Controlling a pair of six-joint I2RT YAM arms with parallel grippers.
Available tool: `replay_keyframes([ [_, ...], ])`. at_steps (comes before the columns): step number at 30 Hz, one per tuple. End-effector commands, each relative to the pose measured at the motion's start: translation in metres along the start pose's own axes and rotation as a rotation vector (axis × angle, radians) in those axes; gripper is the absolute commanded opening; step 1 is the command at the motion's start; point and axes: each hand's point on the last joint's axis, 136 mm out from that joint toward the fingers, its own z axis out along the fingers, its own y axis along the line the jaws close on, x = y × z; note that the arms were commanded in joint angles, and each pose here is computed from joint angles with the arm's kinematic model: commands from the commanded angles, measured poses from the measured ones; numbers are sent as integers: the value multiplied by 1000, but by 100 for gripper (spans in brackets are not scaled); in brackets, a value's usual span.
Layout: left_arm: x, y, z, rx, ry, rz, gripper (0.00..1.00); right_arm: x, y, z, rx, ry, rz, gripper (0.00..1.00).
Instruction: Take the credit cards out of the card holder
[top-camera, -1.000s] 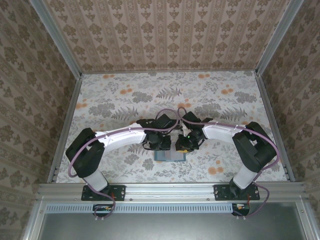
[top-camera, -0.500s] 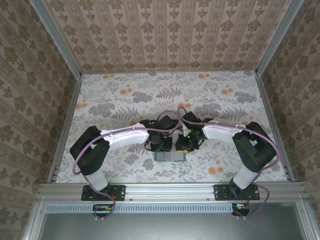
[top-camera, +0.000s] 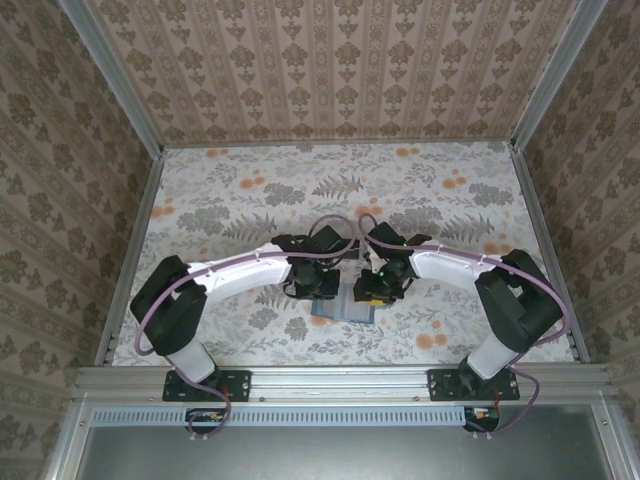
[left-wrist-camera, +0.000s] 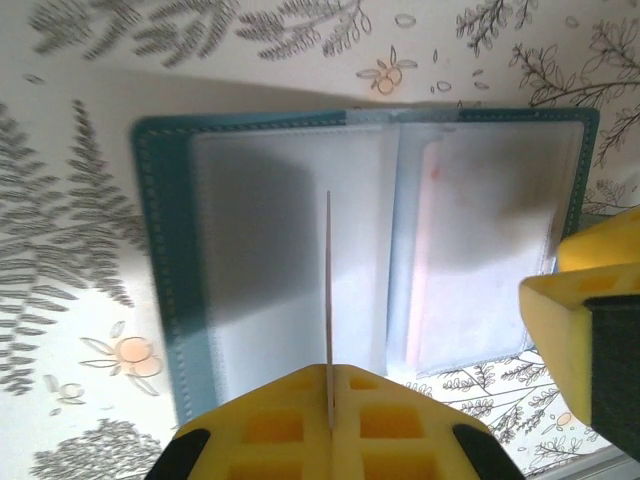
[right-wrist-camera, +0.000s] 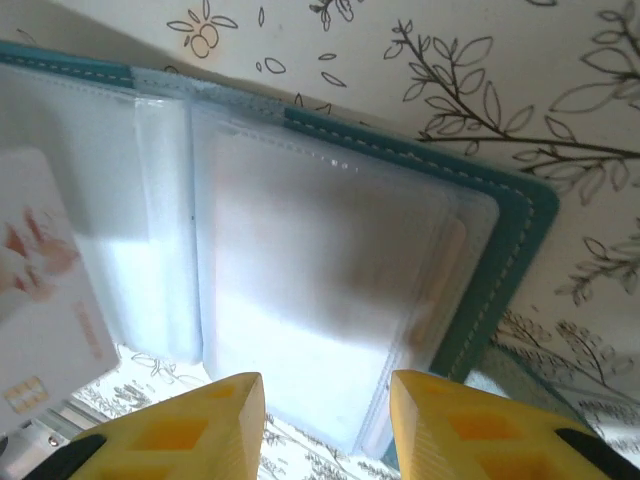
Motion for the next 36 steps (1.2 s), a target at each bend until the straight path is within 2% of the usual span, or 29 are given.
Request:
replay_keyframes([
  [1, -7, 7, -23, -27, -21, 72, 0, -3, 6, -21, 12, -34, -26, 41],
  [5, -14, 7, -37, -42, -30, 203, 0, -5, 5, -31, 11, -47, -29, 41],
  [12, -21, -2, -54, -65, 1, 601, 0, -7, -10, -48, 34, -76, -12, 41],
  [16, -20, -10, -55, -51, 28, 889, 0, -8, -18, -57, 42, -90, -4, 41],
  [20, -33, -8, -54, -59, 13, 1085, 0, -7, -24, -65, 51, -104, 1, 41],
  [25, -58, -11, -60, -42, 24, 1229, 0, -3, -32, -72, 66, -115, 9, 41],
  [28, -61, -20, -62, 20, 42, 1352, 0, -1, -34, -79, 63, -136, 11, 41],
  [31, -68, -21, -62, 10, 63, 1459, 0, 1, -38, -84, 68, -144, 18, 41],
  [36, -96, -21, -68, -29, 77, 1525, 0, 5, -39, -91, 69, -159, 23, 41],
])
